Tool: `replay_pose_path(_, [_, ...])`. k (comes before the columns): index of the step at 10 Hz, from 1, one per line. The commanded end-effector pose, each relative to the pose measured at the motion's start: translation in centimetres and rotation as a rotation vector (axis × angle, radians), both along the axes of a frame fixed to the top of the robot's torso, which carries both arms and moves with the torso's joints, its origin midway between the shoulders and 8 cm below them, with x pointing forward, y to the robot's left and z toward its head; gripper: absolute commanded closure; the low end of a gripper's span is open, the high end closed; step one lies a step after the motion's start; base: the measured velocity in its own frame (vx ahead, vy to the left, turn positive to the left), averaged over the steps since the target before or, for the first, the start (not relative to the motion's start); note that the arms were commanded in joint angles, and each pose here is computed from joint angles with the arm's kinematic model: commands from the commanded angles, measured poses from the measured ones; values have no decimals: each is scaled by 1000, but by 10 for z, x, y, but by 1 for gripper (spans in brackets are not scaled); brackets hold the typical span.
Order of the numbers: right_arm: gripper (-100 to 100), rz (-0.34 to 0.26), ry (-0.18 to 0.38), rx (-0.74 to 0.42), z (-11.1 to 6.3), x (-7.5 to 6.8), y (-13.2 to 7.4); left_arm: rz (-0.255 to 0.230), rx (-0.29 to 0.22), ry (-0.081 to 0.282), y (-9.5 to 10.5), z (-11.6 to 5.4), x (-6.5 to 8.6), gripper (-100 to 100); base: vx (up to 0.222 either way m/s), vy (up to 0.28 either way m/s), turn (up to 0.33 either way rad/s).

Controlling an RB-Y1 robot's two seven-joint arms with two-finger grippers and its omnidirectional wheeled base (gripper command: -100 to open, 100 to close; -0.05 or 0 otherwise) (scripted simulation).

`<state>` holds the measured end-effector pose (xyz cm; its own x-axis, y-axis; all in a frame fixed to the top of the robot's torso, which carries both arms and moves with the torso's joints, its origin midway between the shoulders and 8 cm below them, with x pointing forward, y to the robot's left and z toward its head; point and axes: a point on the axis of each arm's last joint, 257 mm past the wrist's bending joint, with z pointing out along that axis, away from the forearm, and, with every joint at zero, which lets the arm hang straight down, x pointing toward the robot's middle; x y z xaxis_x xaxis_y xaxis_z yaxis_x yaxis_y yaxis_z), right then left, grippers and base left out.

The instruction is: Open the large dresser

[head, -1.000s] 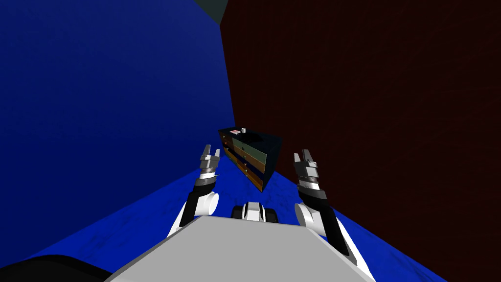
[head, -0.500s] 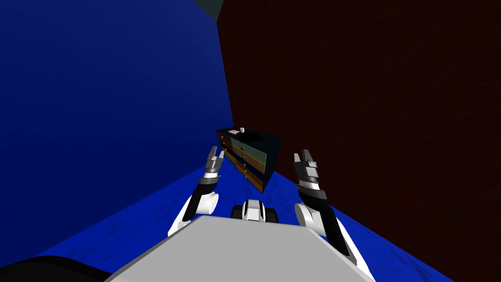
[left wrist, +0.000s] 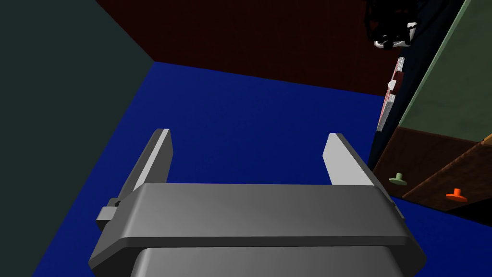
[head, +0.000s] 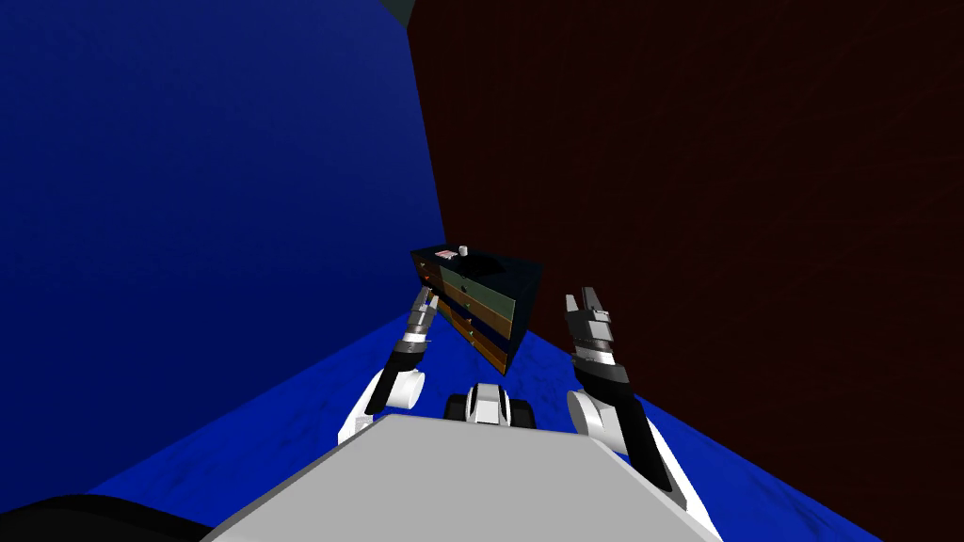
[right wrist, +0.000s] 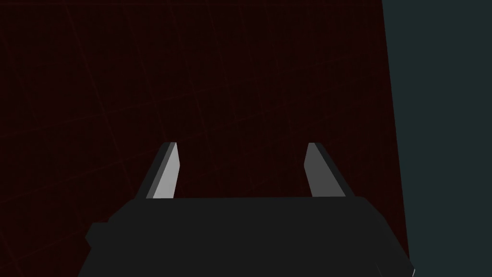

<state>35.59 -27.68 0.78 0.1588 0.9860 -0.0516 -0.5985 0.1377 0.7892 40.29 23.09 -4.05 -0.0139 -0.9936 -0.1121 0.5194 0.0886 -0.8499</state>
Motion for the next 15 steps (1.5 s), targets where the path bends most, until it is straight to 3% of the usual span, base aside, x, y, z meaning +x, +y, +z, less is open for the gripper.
replay_pose_path(1, [0,0,0,0,0,0,0,-9,10,44,-7,-22,10,-100,74,37,-60])
replay_pose_path(10, [0,0,0,0,0,0,0,-31,13,170,-27,-86,37,-100,63,35,-59])
replay_pose_path(15, [0,0,0,0,0,0,0,-59,47,272,-45,-139,53,-100,85,56,-84])
